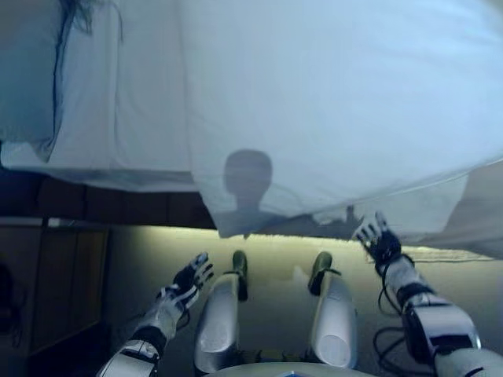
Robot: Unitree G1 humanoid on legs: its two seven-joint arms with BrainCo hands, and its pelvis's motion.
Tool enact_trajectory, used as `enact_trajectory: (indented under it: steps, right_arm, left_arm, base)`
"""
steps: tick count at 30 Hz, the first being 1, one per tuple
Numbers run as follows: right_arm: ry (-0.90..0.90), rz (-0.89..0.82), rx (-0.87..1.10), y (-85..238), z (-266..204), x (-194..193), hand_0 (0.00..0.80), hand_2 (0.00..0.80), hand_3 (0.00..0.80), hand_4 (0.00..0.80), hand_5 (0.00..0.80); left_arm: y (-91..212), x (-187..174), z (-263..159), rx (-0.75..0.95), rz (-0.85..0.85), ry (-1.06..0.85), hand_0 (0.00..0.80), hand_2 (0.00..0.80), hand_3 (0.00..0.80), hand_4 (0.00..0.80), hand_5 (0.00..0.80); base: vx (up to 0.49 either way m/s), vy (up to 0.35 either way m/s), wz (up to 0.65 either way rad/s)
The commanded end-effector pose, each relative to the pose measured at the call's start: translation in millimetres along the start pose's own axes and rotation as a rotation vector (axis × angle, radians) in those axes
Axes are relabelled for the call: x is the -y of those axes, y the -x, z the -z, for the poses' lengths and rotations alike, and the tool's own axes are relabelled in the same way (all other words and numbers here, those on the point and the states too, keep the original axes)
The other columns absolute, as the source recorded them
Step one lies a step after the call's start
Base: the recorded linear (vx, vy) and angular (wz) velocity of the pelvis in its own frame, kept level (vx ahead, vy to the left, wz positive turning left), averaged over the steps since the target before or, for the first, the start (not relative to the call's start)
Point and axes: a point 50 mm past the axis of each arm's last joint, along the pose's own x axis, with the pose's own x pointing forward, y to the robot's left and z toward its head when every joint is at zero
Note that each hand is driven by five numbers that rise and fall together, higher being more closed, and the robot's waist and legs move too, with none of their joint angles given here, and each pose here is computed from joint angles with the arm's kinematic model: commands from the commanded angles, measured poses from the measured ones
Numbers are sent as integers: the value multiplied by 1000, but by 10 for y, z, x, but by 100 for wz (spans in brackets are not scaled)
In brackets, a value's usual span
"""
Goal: Make the bed neatly
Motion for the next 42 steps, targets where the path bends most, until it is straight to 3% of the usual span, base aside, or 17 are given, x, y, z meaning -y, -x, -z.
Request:
enact_trajectory:
  steps: [1, 13, 20, 25, 27, 28, 29, 42]
  right_arm:
    - [1, -12, 80, -19, -380, -121, 0, 0, 0, 0, 0]
    - [40, -101, 341, 56, -1321, -659, 0, 0, 0, 0, 0]
    - [101, -139, 406, 112, -1459, -709, 0, 0, 0, 0, 0]
    - [178, -86, 377, 97, -1348, -541, 0, 0, 0, 0, 0]
    - [208, -61, 355, 90, -1288, -462, 289, 289, 289, 289, 289]
    - [224, -53, 347, 88, -1261, -426, 737, 737, 737, 737, 737]
    - [233, -51, 340, 86, -1230, -394, 800, 800, 800, 800, 800]
    - [257, -97, 231, 68, -857, -180, 800, 800, 800, 800, 800]
  left_arm:
    - [68, -54, -102, 49, 3, 16, 0, 0, 0, 0, 0]
    - [184, -7, -66, 90, 94, 74, 0, 0, 0, 0, 0]
    - [254, -71, -41, 93, 91, 85, 0, 0, 0, 0, 0]
    - [291, -120, 6, 67, 88, 77, 0, 0, 0, 0, 0]
    - [306, -142, 22, 61, 84, 74, 0, 0, 0, 0, 0]
    - [315, -151, 38, 58, 83, 72, 0, 0, 0, 0, 0]
    - [321, -159, 47, 54, 82, 70, 0, 0, 0, 0, 0]
    - [352, -218, 71, 54, 60, 44, 0, 0, 0, 0, 0]
  base:
    - [-84, -13, 15]
    - [-33, -10, 10]
    - [5, 3, -1]
    - [45, 8, -7]
    - [45, 6, -12]
    - [46, 10, -10]
    - [40, 11, -14]
    - [42, 0, -9]
